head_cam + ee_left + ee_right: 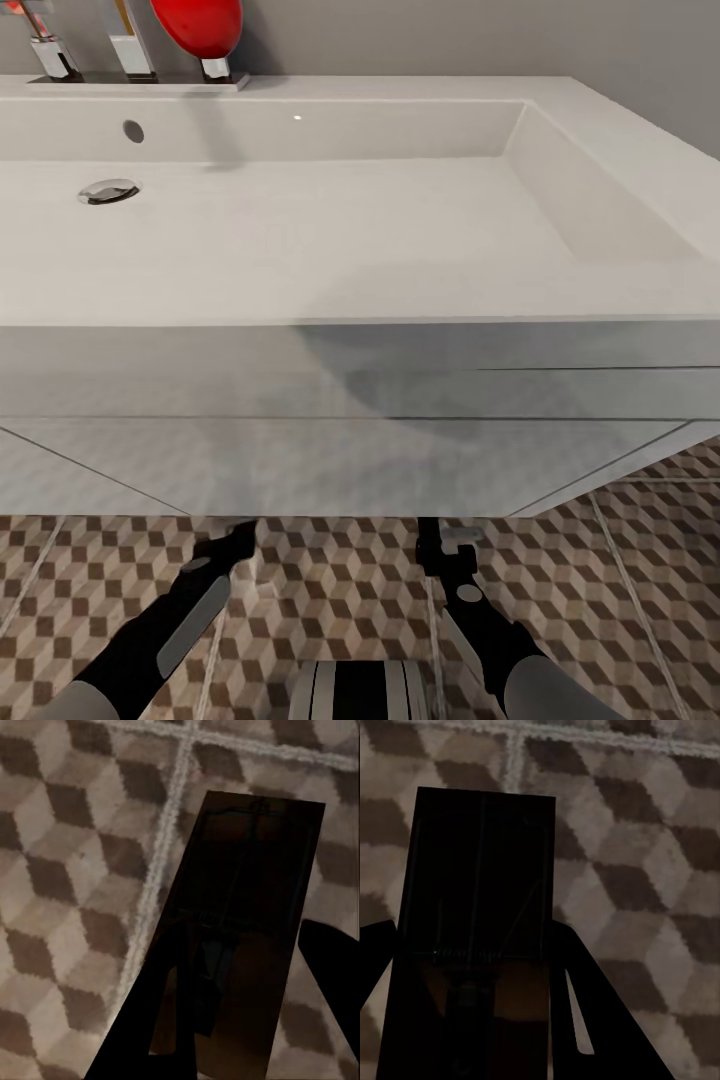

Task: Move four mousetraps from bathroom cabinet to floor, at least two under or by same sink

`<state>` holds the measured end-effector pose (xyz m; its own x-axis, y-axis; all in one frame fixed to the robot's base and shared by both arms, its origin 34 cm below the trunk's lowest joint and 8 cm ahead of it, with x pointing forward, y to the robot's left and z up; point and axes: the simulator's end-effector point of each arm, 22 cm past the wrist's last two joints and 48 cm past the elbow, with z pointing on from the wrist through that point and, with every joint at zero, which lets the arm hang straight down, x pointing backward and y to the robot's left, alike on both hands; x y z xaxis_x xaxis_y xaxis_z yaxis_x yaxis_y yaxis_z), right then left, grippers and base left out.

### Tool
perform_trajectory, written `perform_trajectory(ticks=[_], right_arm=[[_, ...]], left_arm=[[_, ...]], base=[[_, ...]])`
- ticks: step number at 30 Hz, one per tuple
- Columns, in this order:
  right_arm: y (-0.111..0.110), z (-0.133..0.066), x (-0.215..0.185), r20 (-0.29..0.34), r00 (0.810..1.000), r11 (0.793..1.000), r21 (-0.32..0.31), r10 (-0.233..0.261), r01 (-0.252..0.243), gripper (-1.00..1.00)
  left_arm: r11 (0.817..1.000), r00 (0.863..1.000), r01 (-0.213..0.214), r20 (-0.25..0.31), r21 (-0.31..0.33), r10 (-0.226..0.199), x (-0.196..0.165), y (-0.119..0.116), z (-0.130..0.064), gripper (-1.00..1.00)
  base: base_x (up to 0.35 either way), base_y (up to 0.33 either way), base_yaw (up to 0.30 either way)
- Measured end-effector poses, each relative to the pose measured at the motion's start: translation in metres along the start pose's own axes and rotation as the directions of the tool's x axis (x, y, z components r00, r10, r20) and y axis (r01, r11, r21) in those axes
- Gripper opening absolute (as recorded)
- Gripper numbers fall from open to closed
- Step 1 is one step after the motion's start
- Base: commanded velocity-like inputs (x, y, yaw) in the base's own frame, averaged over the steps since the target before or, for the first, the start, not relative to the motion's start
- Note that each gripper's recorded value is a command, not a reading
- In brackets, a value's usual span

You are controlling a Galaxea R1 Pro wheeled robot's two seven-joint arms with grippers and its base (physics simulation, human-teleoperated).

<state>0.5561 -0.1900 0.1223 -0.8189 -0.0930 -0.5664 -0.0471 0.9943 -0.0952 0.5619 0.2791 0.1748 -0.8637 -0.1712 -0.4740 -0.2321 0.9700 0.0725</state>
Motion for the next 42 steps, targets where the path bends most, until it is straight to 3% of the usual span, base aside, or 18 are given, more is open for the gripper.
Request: perform_trajectory(ticks=[2,6,9,15,20,24,42], right_arm=[[0.0,0.0,0.0,0.0,1.0,1.0,0.0,-0.001,0.001,-1.0],[0.0,0.0,0.0,0.0,1.0,1.0,0.0,-0.002,0.002,-1.0],[0.0,0.0,0.0,0.0,1.0,1.0,-0.001,-0.002,0.002,-1.0],[0.001,0.0,-0.003,0.016,1.0,1.0,-0.004,-0.004,0.004,-1.0],[0.0,-0.001,-0.014,0.083,0.997,1.0,-0.005,0.006,-0.005,-1.0],[0.001,-0.002,-0.013,0.098,0.995,1.0,-0.008,-0.003,0.003,-1.0],[0.003,0.002,0.003,0.076,0.997,1.0,-0.013,-0.008,0.009,-1.0]], left_arm=[[1.0,0.999,-0.007,0.044,-0.001,0.007,-0.007,-0.002,0.0,-1.0],[0.993,0.986,-0.121,0.117,-0.013,0.121,-0.005,-0.008,0.0,-1.0],[0.989,0.98,-0.142,0.139,-0.025,0.145,-0.003,-0.006,0.001,-1.0],[0.991,0.973,-0.127,0.19,-0.047,0.134,-0.002,0.004,0.005,-1.0],[0.991,0.971,-0.123,0.198,-0.053,0.131,-0.003,0.008,0.006,-1.0],[0.991,0.971,-0.12,0.199,-0.055,0.129,-0.004,0.01,0.006,-1.0],[0.991,0.976,-0.12,0.175,-0.061,0.129,0.008,0.014,0.014,-1.0]], base=[[0.0,0.0,0.0],[0.0,0.0,0.0],[0.0,0.0,0.0],[0.0,0.0,0.0],[0.0,0.0,0.0],[0.0,0.0,0.0],[0.0,0.0,0.0]])
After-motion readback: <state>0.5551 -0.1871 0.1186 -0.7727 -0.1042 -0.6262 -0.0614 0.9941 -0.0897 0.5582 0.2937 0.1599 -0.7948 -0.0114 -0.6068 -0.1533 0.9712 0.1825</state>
